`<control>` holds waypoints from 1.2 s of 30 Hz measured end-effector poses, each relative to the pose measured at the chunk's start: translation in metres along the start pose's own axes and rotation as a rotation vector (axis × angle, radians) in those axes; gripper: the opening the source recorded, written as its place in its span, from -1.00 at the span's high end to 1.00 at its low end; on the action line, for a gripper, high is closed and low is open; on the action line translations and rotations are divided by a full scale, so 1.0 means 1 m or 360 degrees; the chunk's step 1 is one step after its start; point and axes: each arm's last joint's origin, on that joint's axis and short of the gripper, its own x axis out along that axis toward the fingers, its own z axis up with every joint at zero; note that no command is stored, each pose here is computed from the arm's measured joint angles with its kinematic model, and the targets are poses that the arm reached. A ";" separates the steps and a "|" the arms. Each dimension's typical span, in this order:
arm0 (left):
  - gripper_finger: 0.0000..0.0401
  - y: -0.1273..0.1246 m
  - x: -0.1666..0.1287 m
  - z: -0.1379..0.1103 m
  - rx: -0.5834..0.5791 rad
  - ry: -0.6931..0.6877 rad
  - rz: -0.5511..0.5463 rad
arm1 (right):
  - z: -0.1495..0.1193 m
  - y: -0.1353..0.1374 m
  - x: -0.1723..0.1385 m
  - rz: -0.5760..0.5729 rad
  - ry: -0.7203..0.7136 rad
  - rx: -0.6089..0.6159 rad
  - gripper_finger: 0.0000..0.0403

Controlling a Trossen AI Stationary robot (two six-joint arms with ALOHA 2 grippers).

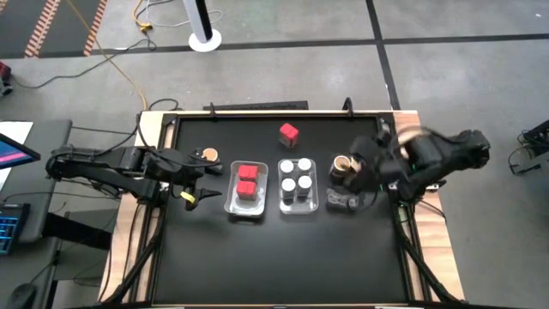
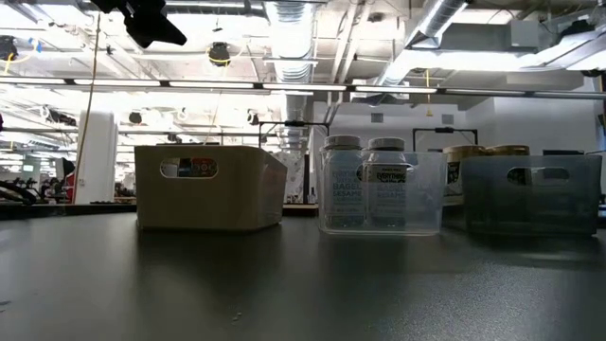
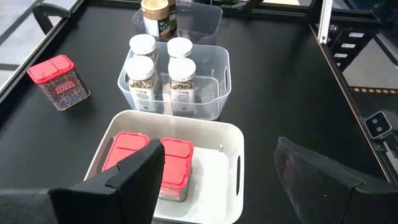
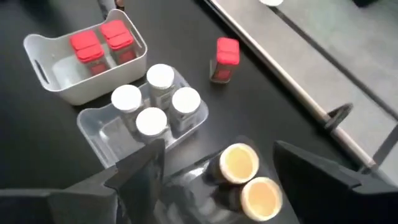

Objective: Sort spices by type
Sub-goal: Put the brown seasoning bottle into the black bin

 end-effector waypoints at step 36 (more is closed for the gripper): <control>-0.46 0.003 0.000 0.001 -0.0025 -0.0030 0.0164 | -0.146 -0.015 0.059 0.0450 -0.0378 0.0271 -0.50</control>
